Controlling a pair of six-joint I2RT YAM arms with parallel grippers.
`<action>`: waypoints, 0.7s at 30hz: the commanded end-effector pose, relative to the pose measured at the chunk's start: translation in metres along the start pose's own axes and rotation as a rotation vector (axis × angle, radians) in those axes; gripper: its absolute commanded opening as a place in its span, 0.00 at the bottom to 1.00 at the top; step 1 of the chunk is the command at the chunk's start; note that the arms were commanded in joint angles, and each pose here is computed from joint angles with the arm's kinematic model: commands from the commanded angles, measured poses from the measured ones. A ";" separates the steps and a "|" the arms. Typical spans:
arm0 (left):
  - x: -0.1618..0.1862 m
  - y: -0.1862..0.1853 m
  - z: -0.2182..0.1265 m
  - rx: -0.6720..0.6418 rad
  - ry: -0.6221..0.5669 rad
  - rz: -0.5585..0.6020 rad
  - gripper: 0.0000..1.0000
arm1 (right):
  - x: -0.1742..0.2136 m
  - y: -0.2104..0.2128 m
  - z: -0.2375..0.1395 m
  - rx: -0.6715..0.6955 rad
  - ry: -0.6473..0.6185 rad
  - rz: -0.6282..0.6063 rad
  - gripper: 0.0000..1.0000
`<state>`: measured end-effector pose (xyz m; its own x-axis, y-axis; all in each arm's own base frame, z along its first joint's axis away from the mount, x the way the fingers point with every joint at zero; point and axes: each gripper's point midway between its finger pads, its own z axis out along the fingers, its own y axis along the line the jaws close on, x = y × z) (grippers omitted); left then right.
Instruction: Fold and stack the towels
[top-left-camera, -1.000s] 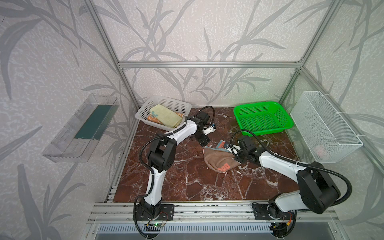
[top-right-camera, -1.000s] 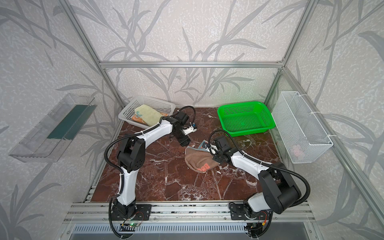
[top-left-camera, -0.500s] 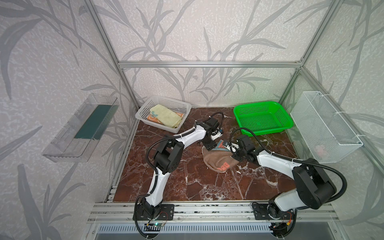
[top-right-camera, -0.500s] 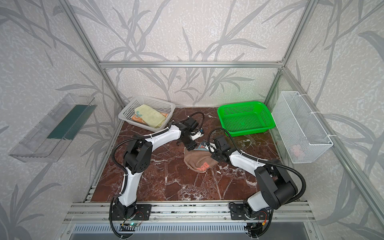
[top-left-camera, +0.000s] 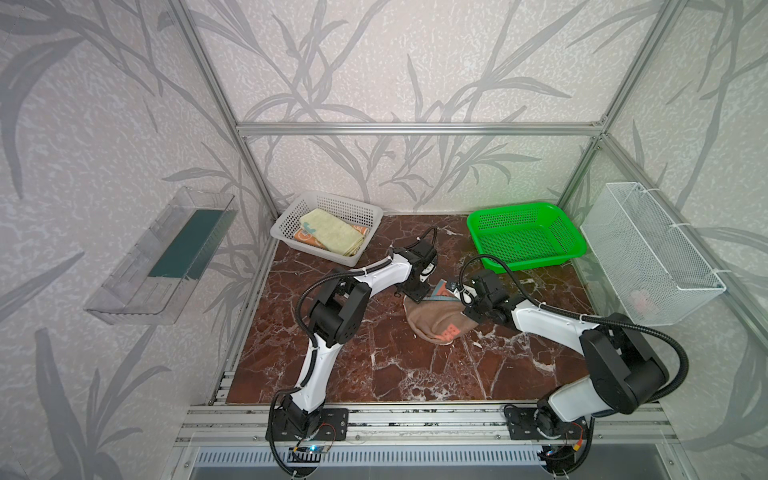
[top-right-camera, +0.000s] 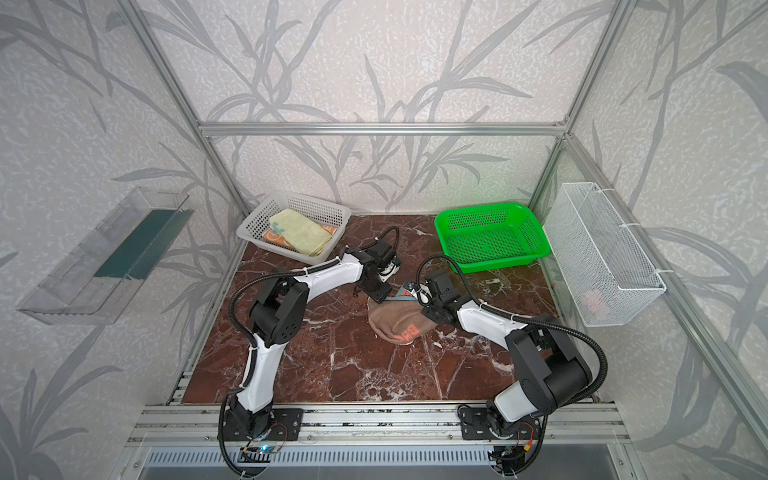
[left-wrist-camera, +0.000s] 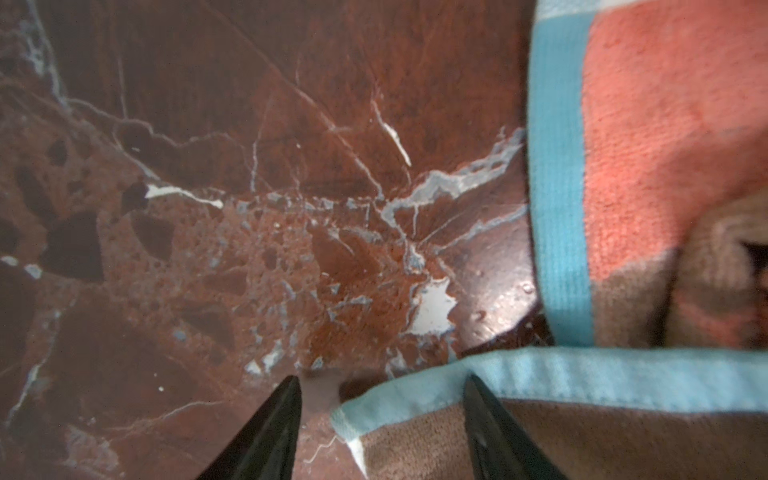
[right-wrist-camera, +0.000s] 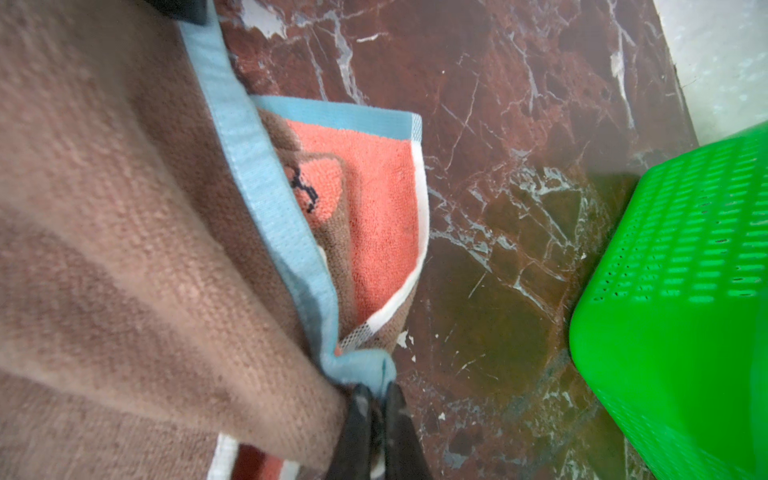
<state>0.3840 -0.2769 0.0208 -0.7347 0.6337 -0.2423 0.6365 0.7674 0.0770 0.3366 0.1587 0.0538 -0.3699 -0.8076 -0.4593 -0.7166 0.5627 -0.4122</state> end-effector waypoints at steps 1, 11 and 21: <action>0.030 -0.002 0.022 -0.014 0.104 -0.043 0.60 | -0.005 -0.010 -0.002 0.025 0.000 0.035 0.00; 0.040 0.002 0.026 0.053 0.148 -0.123 0.55 | -0.005 -0.010 -0.010 0.031 -0.018 0.040 0.00; 0.034 0.015 0.009 0.231 0.071 -0.252 0.56 | 0.000 -0.008 -0.010 0.034 -0.011 0.028 0.00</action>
<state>0.3930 -0.2552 0.0226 -0.8487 0.4603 -0.2604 0.5037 0.8536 -0.1326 0.3375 0.1585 0.0609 -0.3764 -0.7929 -0.4792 -0.7010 0.5819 -0.4123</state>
